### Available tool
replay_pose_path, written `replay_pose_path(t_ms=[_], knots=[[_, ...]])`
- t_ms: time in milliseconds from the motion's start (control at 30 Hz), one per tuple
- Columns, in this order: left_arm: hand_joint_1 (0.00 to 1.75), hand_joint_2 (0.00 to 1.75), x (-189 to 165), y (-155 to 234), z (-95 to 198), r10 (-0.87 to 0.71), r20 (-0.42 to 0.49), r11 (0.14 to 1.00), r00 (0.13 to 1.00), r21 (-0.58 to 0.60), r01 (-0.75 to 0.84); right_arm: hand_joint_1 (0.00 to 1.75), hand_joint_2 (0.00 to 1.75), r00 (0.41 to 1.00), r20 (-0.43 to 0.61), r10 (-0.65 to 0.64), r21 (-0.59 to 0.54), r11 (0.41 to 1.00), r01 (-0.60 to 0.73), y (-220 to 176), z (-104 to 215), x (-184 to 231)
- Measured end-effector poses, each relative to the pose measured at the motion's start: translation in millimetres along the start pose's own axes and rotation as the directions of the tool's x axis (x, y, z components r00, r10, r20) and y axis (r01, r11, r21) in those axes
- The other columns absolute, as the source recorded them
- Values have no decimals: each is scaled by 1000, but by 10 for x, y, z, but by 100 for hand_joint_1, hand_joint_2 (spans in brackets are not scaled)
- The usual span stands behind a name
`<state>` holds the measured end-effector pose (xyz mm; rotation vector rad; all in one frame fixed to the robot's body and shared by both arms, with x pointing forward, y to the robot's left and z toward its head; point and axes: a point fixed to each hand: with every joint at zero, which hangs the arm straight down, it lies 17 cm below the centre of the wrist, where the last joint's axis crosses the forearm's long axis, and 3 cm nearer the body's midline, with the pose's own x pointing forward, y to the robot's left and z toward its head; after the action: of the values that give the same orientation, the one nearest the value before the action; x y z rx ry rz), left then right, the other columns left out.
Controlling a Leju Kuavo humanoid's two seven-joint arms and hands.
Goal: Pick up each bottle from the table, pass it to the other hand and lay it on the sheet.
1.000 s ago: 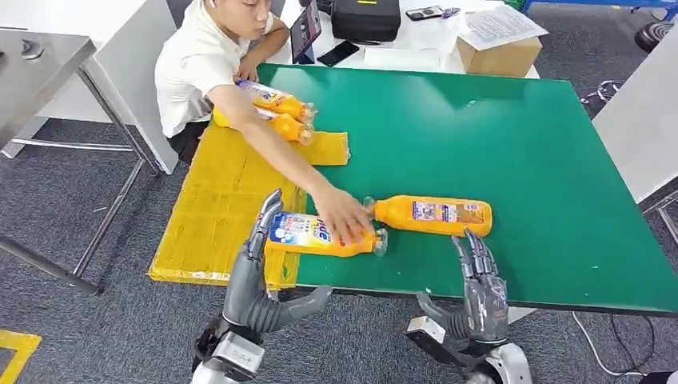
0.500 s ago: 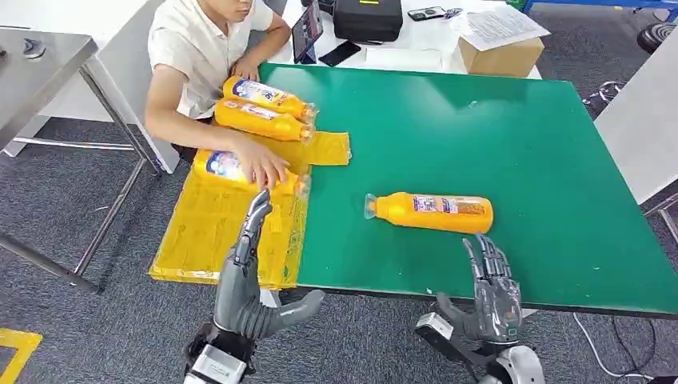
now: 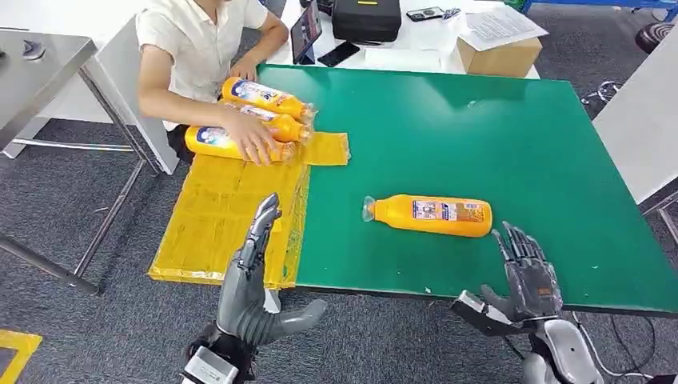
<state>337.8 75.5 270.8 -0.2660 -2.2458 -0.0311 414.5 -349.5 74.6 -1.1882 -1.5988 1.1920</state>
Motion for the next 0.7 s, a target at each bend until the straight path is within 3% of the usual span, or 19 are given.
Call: replay_pose_path(t_ms=[333, 700], knots=[[0, 175, -50, -82, -15, 29, -18, 999, 999, -23, -30, 0, 175, 999, -22, 27, 52, 998, -26, 151, -354, -262], [0, 175, -124, -186, -89, 65, -37, 996, 997, -51, -67, 0, 175, 999, 45, -2, 157, 988, -5, 427, -809, 16]])
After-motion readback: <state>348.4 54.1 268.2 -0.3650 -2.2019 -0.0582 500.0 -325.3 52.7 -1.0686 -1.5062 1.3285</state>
